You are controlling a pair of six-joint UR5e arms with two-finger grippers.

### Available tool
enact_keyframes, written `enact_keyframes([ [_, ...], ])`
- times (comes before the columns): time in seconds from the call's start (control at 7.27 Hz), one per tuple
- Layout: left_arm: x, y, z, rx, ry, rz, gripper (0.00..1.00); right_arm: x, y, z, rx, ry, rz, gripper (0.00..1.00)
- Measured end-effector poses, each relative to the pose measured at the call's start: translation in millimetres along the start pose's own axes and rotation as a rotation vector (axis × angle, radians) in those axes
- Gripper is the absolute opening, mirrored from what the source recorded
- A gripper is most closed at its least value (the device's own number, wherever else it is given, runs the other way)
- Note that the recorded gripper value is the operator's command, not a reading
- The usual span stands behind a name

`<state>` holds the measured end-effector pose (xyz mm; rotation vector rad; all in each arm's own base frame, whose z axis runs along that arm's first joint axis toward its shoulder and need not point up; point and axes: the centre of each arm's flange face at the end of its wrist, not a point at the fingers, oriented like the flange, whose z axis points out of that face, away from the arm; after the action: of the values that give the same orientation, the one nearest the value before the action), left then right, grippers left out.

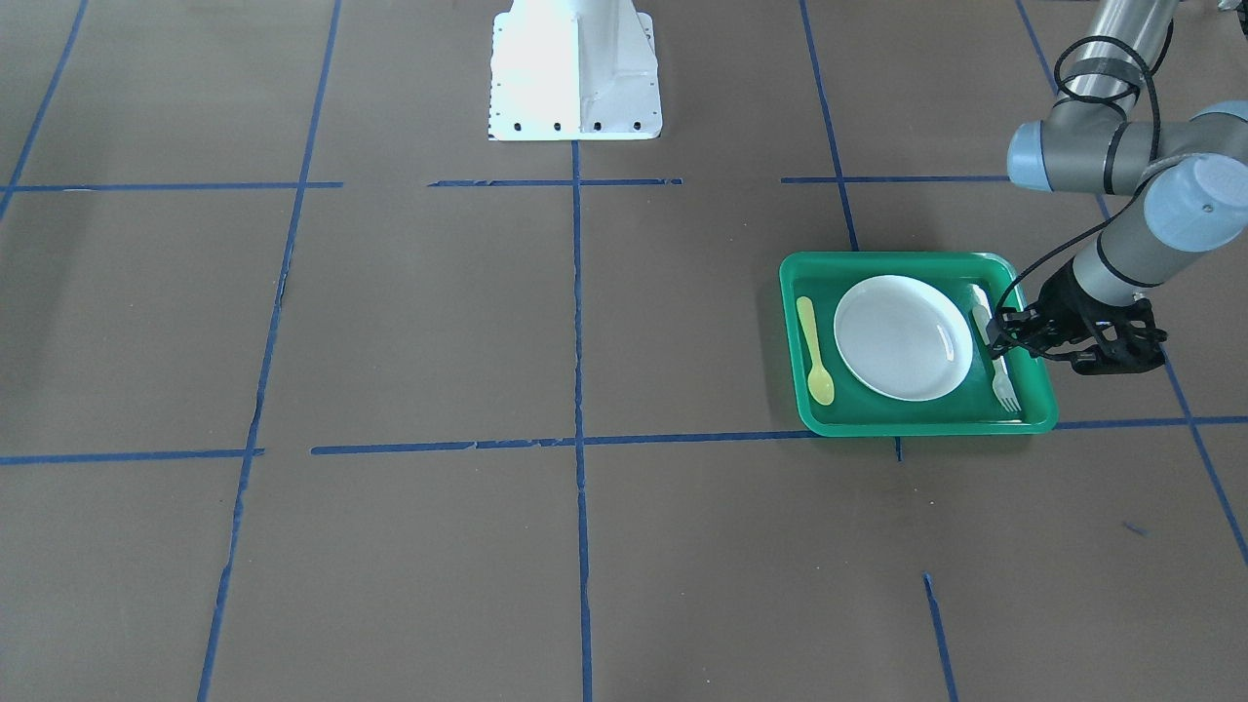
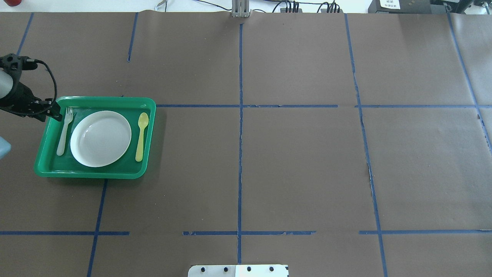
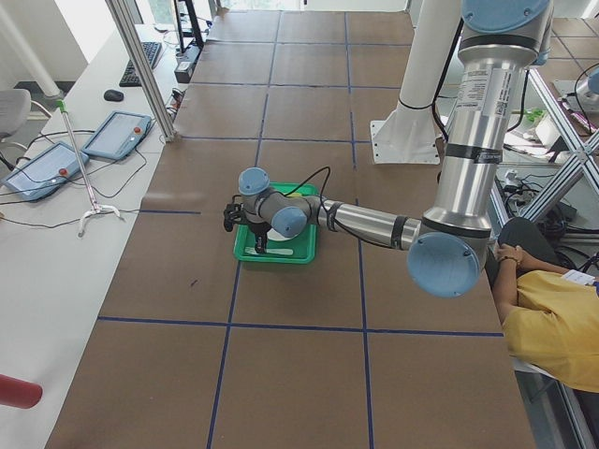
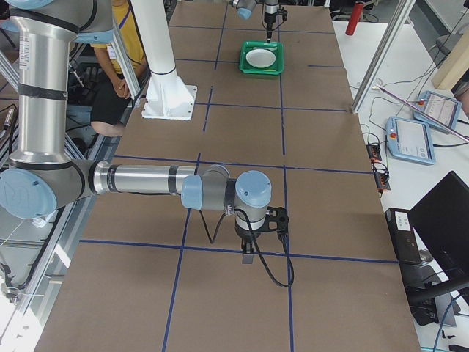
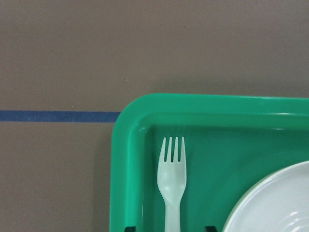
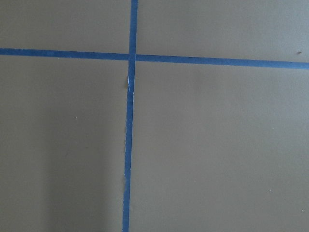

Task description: Place fork

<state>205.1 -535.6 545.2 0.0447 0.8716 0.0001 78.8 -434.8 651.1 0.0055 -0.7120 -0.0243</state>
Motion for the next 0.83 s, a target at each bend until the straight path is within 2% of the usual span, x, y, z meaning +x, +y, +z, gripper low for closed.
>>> enact_keyframes([
  [0.14, -29.3, -0.1, -27.7, 0.022, 0.020, 0.049, 0.58, 0.0, 0.0, 0.0, 0.000, 0.000, 0.000, 1.00],
  [0.41, -117.1, 18.5, -72.8, 0.067, -0.013, 0.145, 0.58, 0.0, 0.0, 0.0, 0.000, 0.000, 0.000, 1.00],
  [0.69, -190.4, 27.7, -113.8, 0.041, -0.072, 0.173, 0.77, 0.0, 0.0, 0.0, 0.000, 0.000, 0.000, 1.00],
  [0.83, -218.5, 29.7, -137.0, 0.033, -0.088, 0.177, 0.80, 0.0, 0.0, 0.0, 0.000, 0.000, 0.001, 1.00],
])
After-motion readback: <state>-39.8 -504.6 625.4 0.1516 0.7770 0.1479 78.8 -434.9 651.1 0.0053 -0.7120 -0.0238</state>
